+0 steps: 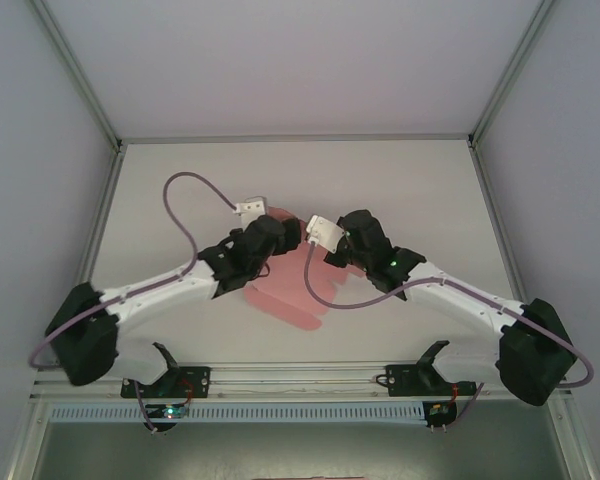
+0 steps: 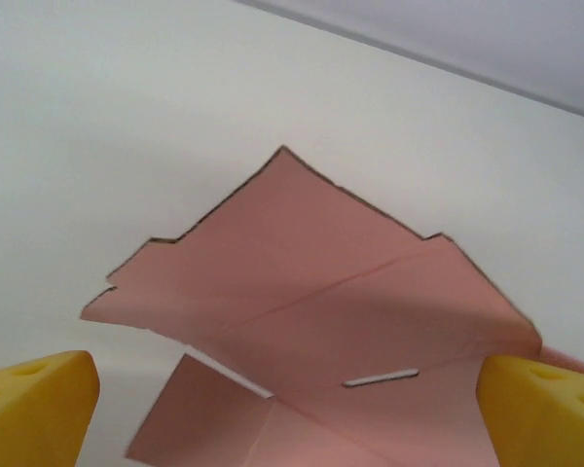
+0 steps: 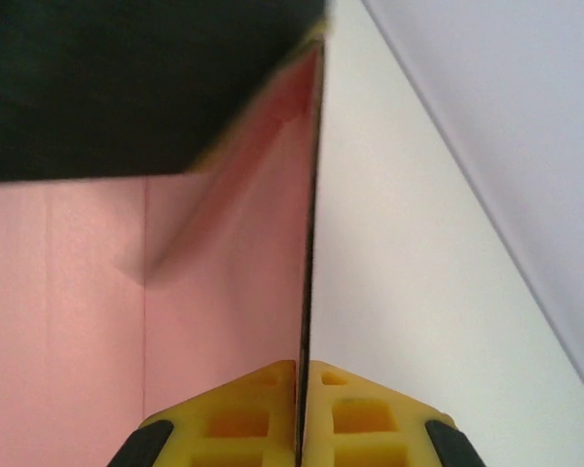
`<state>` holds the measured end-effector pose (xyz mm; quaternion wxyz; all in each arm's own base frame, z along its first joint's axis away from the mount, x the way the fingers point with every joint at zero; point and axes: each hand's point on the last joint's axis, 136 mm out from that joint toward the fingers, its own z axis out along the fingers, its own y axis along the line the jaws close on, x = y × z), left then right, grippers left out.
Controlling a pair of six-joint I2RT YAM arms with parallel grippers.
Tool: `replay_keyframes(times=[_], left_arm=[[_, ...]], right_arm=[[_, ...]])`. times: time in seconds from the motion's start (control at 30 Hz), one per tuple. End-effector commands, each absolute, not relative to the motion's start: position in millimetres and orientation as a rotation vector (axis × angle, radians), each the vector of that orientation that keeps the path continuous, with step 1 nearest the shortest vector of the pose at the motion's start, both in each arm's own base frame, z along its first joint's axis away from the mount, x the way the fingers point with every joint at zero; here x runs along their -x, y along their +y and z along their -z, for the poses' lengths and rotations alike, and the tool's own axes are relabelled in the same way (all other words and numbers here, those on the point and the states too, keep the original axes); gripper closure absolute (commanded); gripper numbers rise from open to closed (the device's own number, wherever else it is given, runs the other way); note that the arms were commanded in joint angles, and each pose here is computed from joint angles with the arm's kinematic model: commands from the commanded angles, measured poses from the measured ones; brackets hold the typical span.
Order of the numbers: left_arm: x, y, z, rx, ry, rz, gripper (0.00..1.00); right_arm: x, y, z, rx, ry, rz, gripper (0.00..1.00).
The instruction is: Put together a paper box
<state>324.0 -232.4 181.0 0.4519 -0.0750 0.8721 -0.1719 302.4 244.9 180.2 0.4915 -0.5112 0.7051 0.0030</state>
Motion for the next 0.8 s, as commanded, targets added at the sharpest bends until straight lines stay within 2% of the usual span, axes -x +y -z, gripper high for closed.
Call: replay_keyframes(times=[0.0, 0.2, 0.37, 0.43, 0.53, 0.63, 0.77], left_arm=[[-294, -212, -209, 0.039, 2.091, 0.417, 0.00], [-255, -200, -213, -0.136, 2.102, 0.737, 0.00], [-262, -193, -209, -0.179, 2.072, 0.878, 0.00], [-274, -191, -203, -0.152, 2.075, 0.879, 0.05], [-286, -200, -199, -0.173, 2.084, 0.901, 0.17], [-287, -214, -205, -0.254, 2.042, 0.966, 0.23], [-303, -192, -196, -0.158, 2.043, 0.790, 0.29]], right_arm=[[-302, 247, -205, 1.210, 1.625, -0.039, 1.00], [-302, 237, -209, 1.182, 1.648, -0.098, 1.00], [-295, 243, -215, 1.189, 1.634, -0.206, 1.00], [-293, 245, -215, 1.195, 1.630, -0.231, 1.00], [-295, 244, -213, 1.190, 1.645, -0.234, 1.00], [-296, 242, -210, 1.189, 1.669, -0.221, 1.00], [-294, 243, -213, 1.184, 1.661, -0.240, 1.00]])
